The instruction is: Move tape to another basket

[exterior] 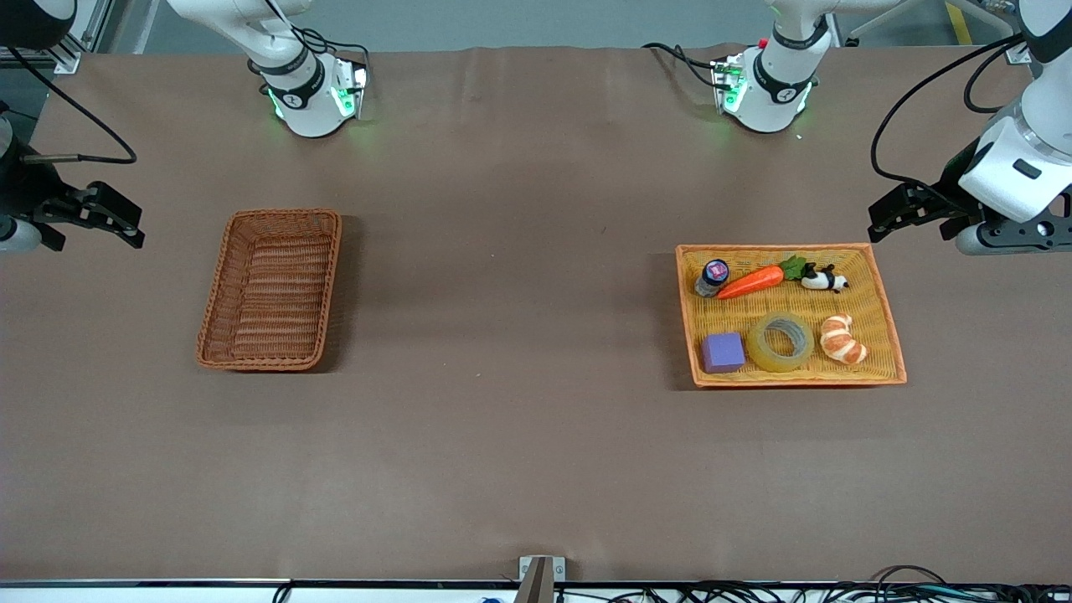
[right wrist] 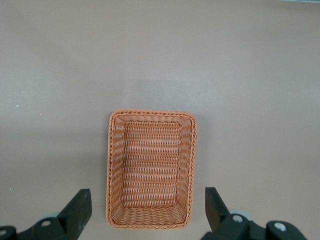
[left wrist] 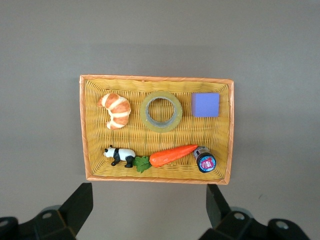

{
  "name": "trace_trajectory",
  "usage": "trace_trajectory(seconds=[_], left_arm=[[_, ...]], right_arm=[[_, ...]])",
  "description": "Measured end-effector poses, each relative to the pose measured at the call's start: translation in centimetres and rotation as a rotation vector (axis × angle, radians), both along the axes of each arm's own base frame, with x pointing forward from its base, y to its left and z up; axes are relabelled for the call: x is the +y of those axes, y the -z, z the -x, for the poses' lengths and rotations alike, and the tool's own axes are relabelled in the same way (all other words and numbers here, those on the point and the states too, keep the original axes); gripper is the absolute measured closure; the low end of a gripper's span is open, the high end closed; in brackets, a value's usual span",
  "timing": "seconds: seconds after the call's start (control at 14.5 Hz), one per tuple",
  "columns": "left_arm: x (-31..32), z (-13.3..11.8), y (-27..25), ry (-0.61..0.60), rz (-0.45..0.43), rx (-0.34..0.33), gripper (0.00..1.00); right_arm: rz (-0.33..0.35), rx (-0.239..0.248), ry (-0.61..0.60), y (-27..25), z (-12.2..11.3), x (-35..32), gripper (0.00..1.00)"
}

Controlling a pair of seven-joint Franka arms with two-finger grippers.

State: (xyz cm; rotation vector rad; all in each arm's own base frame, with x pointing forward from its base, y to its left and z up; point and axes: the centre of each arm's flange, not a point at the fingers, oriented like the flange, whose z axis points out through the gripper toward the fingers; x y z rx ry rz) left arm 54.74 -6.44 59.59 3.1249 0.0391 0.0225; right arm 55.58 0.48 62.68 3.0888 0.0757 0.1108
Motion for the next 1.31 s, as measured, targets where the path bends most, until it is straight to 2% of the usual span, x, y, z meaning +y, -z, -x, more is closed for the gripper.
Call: trace_trajectory(seconds=[0.62,0.83,0.97,1.31], left_arm=[[0.2,-0.7,1.5,-0.001,-0.004,0.028,0.01],[1.6,-1.2,3.4,0.0,-0.008,0.06,0.01],[2.6,-2.2,6.0,-0.006,-0.03,0.059,0.0],[4.1,-3.3,17.5,-0.02,-0.041,0.072,0.0]], right_arm=[[0.0,0.0,0.001,0.0,0.0,0.0,0.0],[0.0,0.0,0.001,0.0,0.0,0.0,0.0],[0.0,0.001,0.001,0.0,0.0,-0.1,0.0],[0.0,0.003,0.003,0.1,0.0,-0.2,0.0]])
